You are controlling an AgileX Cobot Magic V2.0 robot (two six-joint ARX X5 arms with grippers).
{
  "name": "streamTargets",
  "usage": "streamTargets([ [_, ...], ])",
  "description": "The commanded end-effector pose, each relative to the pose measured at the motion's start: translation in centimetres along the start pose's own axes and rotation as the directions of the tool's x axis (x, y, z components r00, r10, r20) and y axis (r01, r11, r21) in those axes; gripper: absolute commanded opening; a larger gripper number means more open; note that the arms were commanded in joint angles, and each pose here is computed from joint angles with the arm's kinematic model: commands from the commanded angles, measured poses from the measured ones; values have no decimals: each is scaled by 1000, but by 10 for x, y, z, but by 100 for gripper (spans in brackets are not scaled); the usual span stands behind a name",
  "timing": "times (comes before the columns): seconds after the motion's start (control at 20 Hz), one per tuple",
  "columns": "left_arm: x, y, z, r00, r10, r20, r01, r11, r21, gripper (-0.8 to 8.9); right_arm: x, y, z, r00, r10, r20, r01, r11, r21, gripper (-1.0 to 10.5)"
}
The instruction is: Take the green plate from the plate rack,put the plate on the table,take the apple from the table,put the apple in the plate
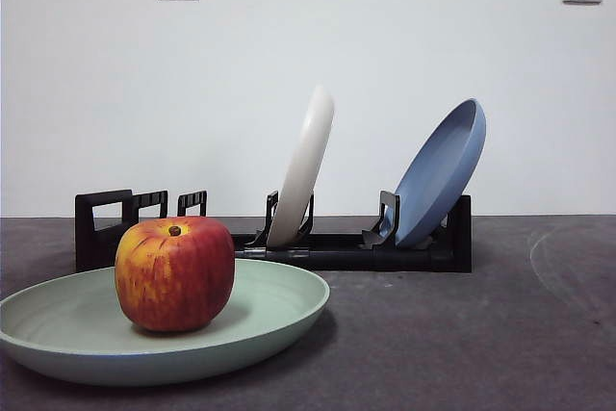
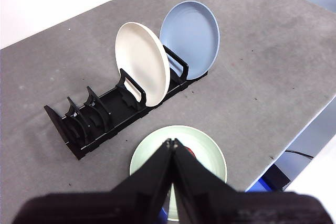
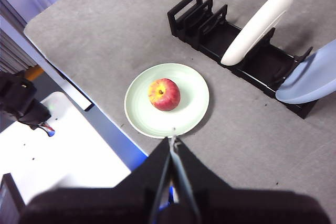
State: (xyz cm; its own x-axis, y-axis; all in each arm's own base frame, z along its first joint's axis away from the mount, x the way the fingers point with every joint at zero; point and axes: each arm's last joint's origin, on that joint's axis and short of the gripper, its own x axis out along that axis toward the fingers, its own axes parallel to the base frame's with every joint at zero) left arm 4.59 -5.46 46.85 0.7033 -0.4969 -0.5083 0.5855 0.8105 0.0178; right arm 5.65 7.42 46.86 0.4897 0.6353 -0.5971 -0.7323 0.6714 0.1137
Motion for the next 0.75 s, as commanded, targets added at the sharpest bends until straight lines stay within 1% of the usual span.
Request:
streamTargets([
  [0.05,2,-1,1,1000,0,2,0,1000,-6,-3,4,0,-2,999,-15,-38,15,1000,8,-12],
  [0.2,4,-2,2,1000,1,-6,-1,1000,-3,-3,8,0,0,999,-22,-49,22,1000,6,-12],
  [0.35,11,-5,5,1000,5,-25,-5,1000,4,-3,10,-1,1,998,-45,-51,46,999,5,-12],
  [0.6,23,-9,9,998,16,-58,-16,1000,13,-3,13,-1,2,997,-49,-59,49,999,4,-12],
  [0.7,24,-4,10,997,62,-54,-63,998,-17,-5,14,-1,3,997,-49,-63,49,999,4,-12],
  [0.75,23,1,12,995,94,-33,-95,994,-52,-4,15,-1,3,997,-50,-64,50,999,4,-12],
])
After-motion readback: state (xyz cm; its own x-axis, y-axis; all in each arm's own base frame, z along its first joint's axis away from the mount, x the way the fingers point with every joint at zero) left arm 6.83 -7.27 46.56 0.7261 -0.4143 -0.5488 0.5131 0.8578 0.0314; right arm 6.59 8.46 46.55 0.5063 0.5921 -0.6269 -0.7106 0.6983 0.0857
